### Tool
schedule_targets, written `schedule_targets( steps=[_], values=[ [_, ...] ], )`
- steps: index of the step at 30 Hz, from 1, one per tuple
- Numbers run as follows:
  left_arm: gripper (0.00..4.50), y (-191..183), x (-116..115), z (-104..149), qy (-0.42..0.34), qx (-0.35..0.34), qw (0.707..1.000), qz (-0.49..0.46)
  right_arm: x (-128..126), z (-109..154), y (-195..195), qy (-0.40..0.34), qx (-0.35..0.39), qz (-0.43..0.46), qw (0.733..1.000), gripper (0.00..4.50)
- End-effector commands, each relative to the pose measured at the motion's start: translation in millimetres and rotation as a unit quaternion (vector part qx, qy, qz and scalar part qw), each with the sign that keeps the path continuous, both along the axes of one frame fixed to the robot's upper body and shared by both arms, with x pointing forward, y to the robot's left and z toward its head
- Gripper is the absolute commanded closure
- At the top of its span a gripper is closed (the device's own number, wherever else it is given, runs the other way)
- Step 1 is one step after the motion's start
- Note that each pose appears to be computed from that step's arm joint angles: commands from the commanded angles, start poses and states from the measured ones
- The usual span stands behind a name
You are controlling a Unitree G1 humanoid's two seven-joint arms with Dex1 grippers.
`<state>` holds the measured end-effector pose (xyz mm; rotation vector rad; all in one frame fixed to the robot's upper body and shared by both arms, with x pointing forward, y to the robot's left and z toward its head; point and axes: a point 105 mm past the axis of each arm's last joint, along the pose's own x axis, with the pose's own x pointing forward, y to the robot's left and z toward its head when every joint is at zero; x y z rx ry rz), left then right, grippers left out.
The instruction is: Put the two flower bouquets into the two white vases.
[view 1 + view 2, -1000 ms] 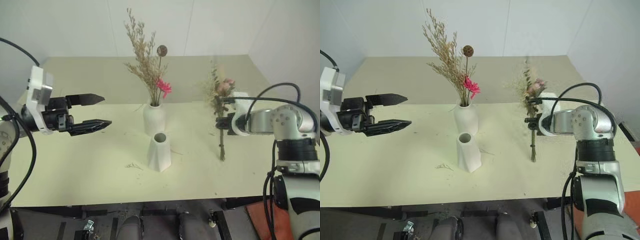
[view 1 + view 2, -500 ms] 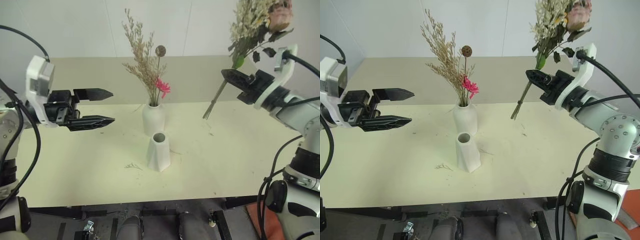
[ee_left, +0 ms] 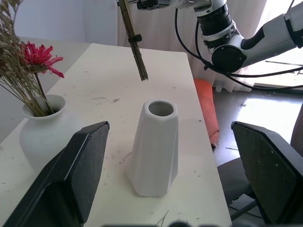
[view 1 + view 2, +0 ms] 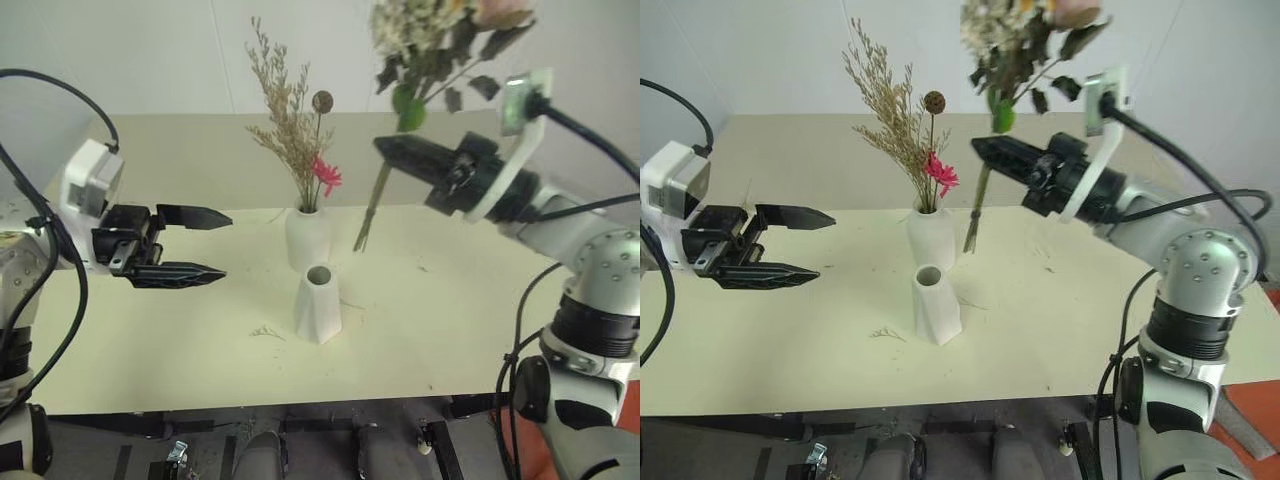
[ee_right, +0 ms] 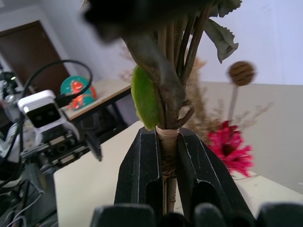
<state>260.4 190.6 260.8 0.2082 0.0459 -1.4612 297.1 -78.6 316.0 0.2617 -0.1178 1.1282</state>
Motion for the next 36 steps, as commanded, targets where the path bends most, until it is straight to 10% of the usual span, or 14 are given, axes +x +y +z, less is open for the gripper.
schedule_targets(
  steps=[1,36],
  values=[
    [0.0,-1.5,-4.2,7.7,-0.03,0.005,1.0,-0.005,-11.5,19.9,8.1,-0.049,0.018,0.013,0.999,4.28],
    [0.0,0.1,-0.9,3.4,-0.037,0.007,0.999,0.012,-8.1,-5.1,35.1,-0.02,0.017,0.068,0.997,4.28]
  ],
)
